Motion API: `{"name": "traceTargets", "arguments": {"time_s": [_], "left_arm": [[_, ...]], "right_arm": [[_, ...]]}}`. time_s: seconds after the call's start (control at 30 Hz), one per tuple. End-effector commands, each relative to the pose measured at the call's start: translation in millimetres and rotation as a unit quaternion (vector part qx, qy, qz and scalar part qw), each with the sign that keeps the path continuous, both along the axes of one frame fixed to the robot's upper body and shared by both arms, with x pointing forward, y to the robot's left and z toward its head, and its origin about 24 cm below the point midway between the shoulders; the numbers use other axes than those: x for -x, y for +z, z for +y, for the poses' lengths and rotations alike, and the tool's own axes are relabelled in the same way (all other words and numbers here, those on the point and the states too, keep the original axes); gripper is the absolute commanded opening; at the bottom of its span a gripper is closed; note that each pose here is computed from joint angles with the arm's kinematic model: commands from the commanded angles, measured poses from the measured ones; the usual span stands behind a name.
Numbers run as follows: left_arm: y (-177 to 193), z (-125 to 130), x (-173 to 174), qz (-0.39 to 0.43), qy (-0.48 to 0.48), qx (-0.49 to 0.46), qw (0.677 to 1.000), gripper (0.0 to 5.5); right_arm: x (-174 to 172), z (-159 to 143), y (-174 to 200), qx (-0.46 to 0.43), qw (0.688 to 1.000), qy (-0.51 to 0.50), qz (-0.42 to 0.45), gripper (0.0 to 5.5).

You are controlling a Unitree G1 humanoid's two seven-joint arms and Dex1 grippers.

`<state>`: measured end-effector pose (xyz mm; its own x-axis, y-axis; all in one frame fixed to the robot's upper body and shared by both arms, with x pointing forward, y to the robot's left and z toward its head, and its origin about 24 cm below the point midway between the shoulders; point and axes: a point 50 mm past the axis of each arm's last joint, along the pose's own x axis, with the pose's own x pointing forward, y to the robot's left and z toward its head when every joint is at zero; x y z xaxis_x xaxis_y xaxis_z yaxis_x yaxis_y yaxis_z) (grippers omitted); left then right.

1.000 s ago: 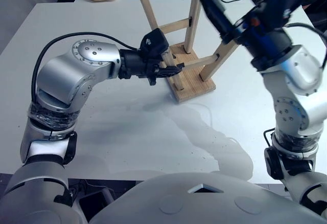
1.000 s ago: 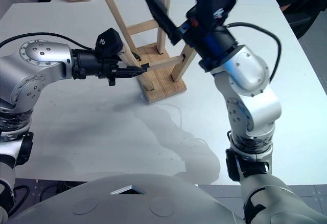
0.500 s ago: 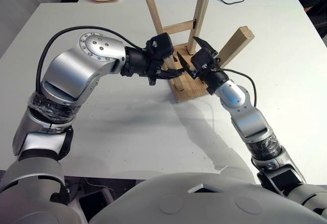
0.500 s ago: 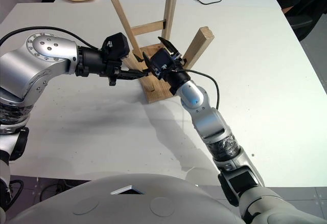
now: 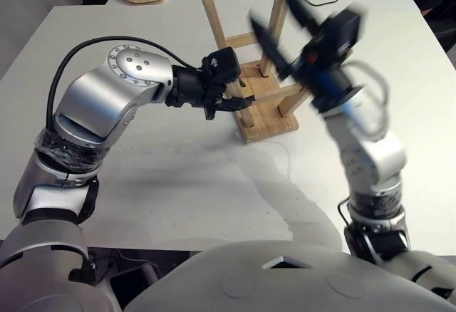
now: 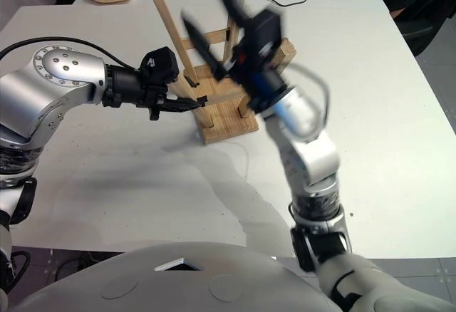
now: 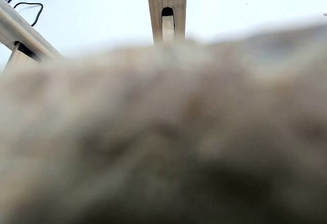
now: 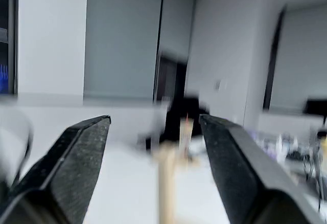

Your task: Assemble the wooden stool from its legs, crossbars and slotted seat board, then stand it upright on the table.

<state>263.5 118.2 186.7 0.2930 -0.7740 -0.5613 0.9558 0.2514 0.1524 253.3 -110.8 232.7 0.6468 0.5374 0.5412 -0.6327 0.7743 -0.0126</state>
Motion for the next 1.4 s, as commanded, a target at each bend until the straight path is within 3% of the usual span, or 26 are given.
{"name": "traceTargets", "arguments": {"time_s": [0.03, 0.17, 0.27, 0.37, 0.43, 0.53, 0.63, 0.73, 0.9, 1.07, 1.17, 1.27, 1.4], "left_arm": [[-35, 17, 19, 0.112, 0.003, -0.036, 0.993, 2.04], [-31, 15, 20, 0.108, -0.004, -0.031, 0.994, 2.04], [-29, 10, 19, 0.108, -0.015, -0.029, 0.994, 2.04], [-30, 8, 19, 0.109, -0.021, -0.033, 0.993, 2.04], [-32, 6, 20, 0.113, -0.024, -0.036, 0.993, 2.04], [-35, -4, 21, 0.118, -0.042, -0.037, 0.991, 2.04], [-31, -19, 21, 0.113, -0.07, -0.03, 0.991, 2.04], [-28, -22, 20, 0.112, -0.076, -0.028, 0.99, 2.04], [-36, 0, 21, 0.125, -0.045, -0.047, 0.99, 2.04], [-37, 9, 19, 0.124, -0.033, -0.052, 0.99, 2.04], [-37, 9, 19, 0.123, -0.036, -0.053, 0.99, 2.04], [-39, 9, 21, 0.125, -0.04, -0.056, 0.99, 2.04], [-40, 8, 21, 0.125, -0.041, -0.054, 0.99, 2.04]], "right_arm": [[-15, -78, 28, -0.046, 0.991, -0.126, -0.002, 3.21], [-42, -146, -28, 0.11, 0.923, -0.361, 0.075, 3.21], [-42, -154, -74, 0.244, 0.869, -0.417, 0.107, 3.21], [-36, -104, -100, 0.307, 0.885, -0.337, 0.092, 3.21], [-24, -45, -106, 0.324, 0.916, -0.228, 0.057, 3.21], [21, 52, -89, 0.254, 0.967, 0.017, 0.007, 3.21], [50, 80, -81, 0.233, 0.963, 0.134, 0.003, 3.21], [33, 58, -101, 0.271, 0.958, 0.08, 0.054, 3.21], [-10, -23, -122, 0.292, 0.942, -0.102, 0.132, 3.21], [-41, -111, -119, 0.318, 0.889, -0.293, 0.151, 3.21], [-51, -128, -111, 0.314, 0.87, -0.353, 0.142, 3.21], [-50, -87, -111, 0.314, 0.892, -0.303, 0.119, 3.21], [-1, 35, -102, 0.27, 0.959, -0.023, 0.078, 3.21]]}}
